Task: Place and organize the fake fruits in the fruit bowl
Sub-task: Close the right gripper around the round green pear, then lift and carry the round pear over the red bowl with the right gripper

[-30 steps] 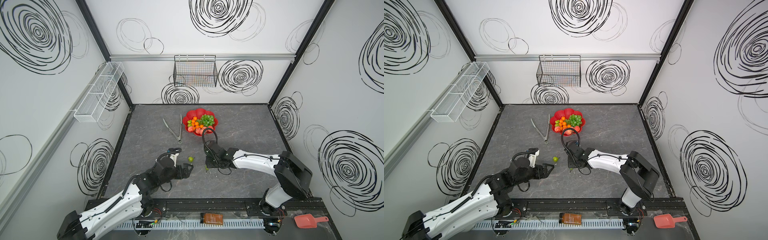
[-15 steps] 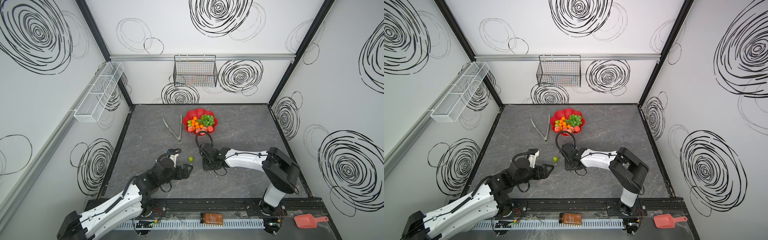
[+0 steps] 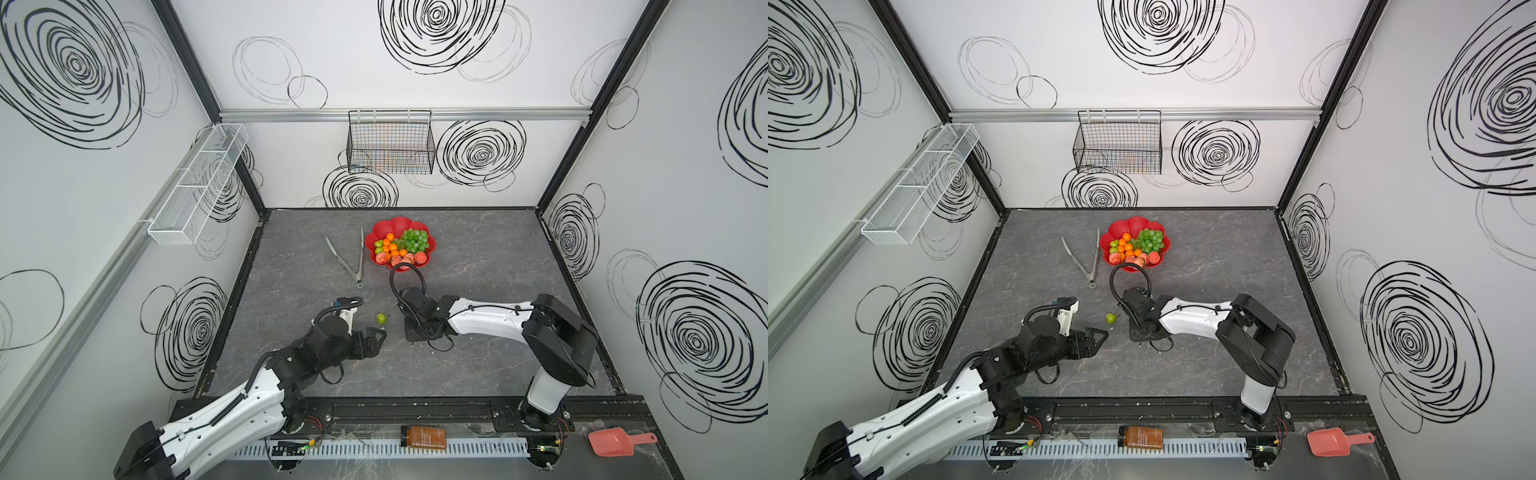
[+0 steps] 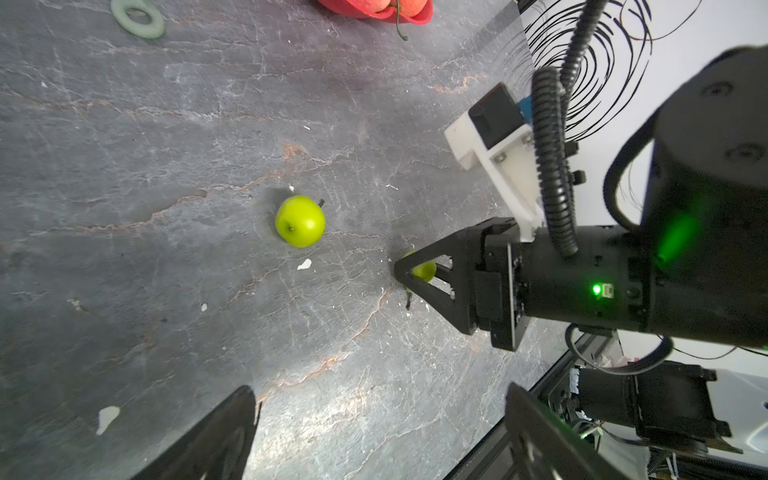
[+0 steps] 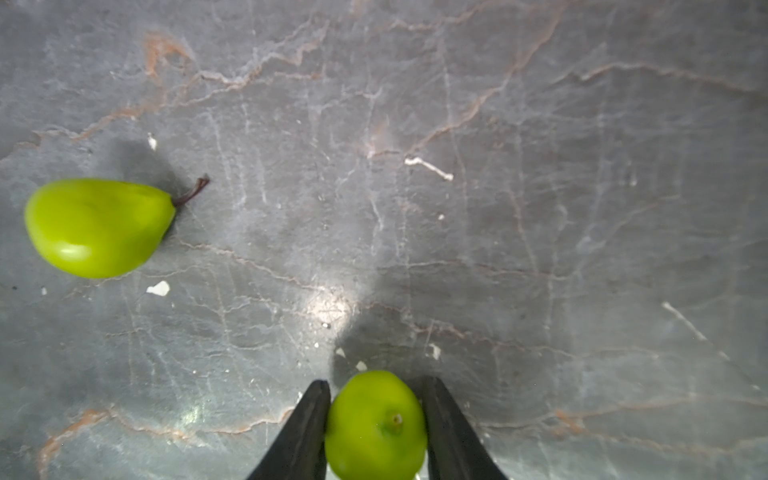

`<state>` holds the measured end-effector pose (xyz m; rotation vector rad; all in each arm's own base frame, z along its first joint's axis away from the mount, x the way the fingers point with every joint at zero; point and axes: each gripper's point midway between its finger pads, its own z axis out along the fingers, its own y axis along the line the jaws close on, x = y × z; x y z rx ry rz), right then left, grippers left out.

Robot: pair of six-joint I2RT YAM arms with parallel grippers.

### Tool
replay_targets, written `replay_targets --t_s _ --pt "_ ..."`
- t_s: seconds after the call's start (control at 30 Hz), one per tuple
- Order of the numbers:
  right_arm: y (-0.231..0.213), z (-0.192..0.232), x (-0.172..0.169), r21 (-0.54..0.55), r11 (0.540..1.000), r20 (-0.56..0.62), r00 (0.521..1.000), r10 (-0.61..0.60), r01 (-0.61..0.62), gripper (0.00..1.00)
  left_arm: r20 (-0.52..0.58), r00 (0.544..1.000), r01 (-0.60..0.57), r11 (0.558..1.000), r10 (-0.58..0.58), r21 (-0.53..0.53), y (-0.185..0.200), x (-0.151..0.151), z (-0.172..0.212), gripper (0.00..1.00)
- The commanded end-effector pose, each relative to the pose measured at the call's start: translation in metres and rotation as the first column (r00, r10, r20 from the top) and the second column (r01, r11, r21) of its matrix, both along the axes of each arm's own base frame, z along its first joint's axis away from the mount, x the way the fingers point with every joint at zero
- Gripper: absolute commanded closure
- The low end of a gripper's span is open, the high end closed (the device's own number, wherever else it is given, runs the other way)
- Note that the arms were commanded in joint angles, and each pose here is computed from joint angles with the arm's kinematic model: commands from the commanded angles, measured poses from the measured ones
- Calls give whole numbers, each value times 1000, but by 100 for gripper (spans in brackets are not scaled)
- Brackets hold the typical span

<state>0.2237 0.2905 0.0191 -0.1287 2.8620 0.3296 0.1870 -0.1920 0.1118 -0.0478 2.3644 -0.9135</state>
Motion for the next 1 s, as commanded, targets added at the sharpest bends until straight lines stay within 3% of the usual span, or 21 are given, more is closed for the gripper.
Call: replay_targets --t_s 0.0,0.6,0.97 --pt "-2 1 -1 -28 1000 -1 1000 -8 8 62 37 999 -2 999 4 -37 -6 6 13 4" --pt "-2 60 24 138 990 147 987 -59 39 68 68 997 -20 999 23 -38 0 19 34 4" --pt "-19 83 48 171 983 181 978 -102 71 69 74 995 -57 998 60 -33 21 43 44 4"
